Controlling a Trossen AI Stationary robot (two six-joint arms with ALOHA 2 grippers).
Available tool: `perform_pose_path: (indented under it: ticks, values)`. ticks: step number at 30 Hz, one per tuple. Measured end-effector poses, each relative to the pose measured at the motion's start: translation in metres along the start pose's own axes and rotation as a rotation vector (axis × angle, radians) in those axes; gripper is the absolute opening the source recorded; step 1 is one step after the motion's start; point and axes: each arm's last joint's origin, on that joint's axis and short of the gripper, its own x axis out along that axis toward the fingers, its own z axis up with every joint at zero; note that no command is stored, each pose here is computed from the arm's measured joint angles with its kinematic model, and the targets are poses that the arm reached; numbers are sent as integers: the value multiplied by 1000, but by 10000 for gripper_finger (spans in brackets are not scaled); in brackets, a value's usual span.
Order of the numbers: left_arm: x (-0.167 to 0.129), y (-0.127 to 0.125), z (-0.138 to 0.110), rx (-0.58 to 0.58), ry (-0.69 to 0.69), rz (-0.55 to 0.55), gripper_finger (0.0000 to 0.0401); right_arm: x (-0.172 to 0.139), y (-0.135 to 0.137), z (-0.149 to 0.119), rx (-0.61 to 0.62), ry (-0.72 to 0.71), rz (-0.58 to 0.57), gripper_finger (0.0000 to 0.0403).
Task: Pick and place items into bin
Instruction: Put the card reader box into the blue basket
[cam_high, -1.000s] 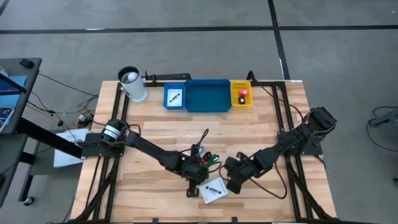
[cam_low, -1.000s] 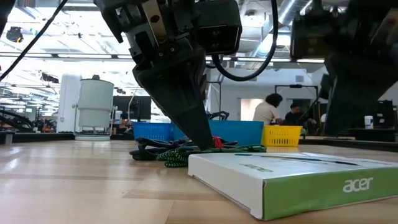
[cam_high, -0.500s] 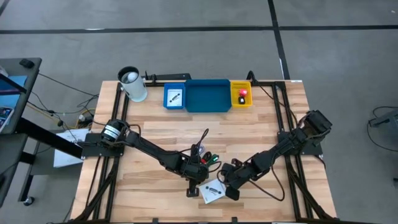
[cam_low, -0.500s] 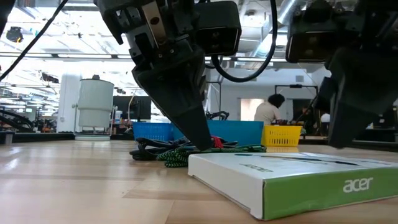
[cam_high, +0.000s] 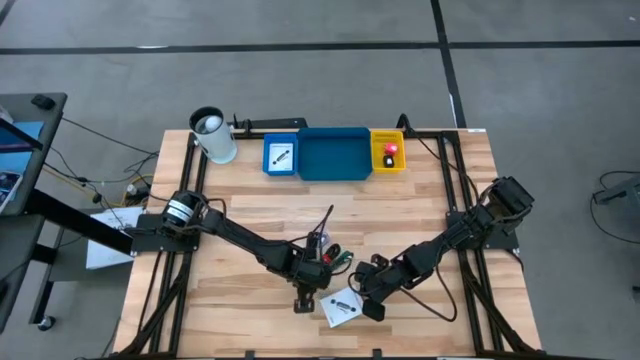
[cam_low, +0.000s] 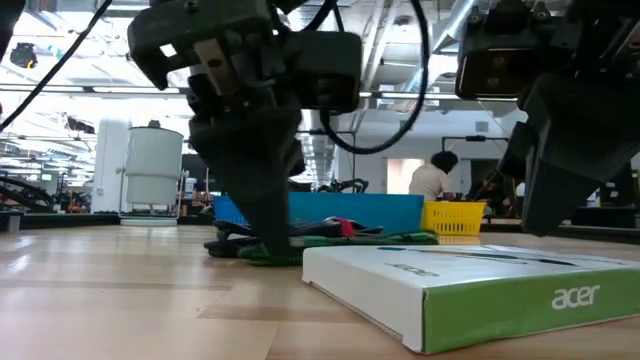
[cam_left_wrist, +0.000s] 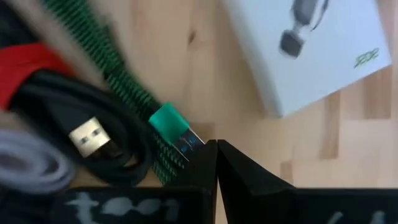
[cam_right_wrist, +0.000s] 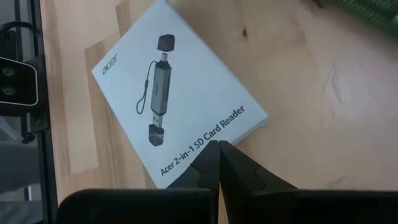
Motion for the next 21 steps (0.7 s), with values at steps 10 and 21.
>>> perform_pose_path:
  ticks: [10, 21]
  values:
    - [-72, -1, 12, 1, -182, 126, 0, 0, 1, 1, -1, -6, 6, 0]
    - [-96, -17, 8, 24, -228, 63, 0, 2, -6, -6, 14, 8, -9, 0]
